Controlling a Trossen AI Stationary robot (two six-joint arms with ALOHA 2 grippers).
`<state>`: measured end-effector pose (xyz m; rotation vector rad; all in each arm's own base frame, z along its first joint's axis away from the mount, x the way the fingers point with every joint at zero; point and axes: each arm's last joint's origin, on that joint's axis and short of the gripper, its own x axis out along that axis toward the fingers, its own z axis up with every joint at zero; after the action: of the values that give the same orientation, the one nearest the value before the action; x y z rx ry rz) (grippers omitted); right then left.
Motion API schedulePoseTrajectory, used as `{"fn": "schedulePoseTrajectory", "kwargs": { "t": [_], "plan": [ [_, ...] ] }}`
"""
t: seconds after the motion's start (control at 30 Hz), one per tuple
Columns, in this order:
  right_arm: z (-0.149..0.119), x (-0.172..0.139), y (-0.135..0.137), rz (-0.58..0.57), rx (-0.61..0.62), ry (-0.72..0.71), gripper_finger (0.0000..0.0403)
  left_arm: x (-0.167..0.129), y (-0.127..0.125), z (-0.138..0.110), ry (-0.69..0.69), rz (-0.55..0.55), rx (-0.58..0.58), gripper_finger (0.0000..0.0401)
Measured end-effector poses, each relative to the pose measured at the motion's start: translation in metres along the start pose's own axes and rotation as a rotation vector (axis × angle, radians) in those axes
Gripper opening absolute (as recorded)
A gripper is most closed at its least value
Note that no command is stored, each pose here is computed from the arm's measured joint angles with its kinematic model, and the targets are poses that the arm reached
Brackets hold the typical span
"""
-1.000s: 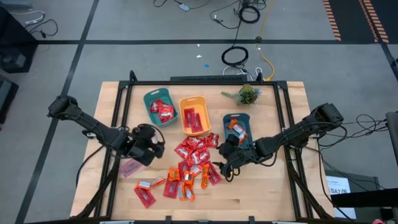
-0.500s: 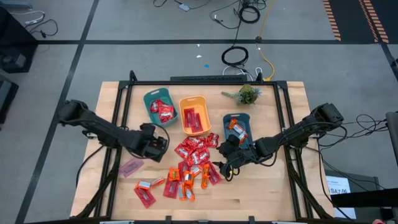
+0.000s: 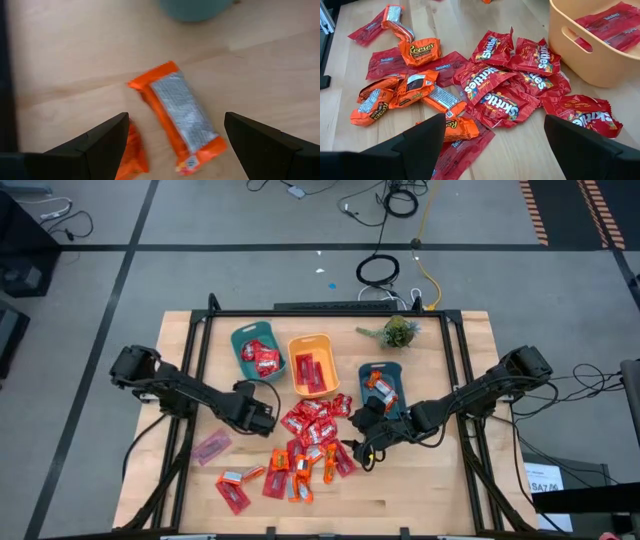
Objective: Sort candy
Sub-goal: Put the orange wrapper chocolate into the dark blue bin
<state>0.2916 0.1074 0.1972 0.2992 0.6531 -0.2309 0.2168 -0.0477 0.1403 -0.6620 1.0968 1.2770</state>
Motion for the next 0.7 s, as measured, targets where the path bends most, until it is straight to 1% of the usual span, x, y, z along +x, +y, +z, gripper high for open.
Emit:
{"fn": "schedulePoseTrajectory", "kwargs": {
  "t": [0.13, 0.27, 0.47, 0.7],
  "plan": [
    [0.0000, 0.0000, 0.0000, 0.000, 0.005, 0.000, 0.0332, 0.0036, -0.0072, 0.0021, 0.006, -0.044, 0.025, 0.0338],
    [0.0001, 0.0000, -0.0001, -0.001, 0.052, 0.000, 0.0332, 0.0073, -0.0073, 0.0038, 0.023, -0.023, 0.035, 0.0324],
    [0.0000, 0.0000, 0.0000, 0.000, 0.059, 0.000, 0.0332, 0.0078, -0.0069, 0.0038, 0.024, -0.018, 0.037, 0.0274],
    [0.0000, 0.0000, -0.0001, -0.001, 0.059, 0.000, 0.0332, 0.0077, -0.0069, 0.0031, 0.042, -0.019, 0.041, 0.0199]
  ]
}}
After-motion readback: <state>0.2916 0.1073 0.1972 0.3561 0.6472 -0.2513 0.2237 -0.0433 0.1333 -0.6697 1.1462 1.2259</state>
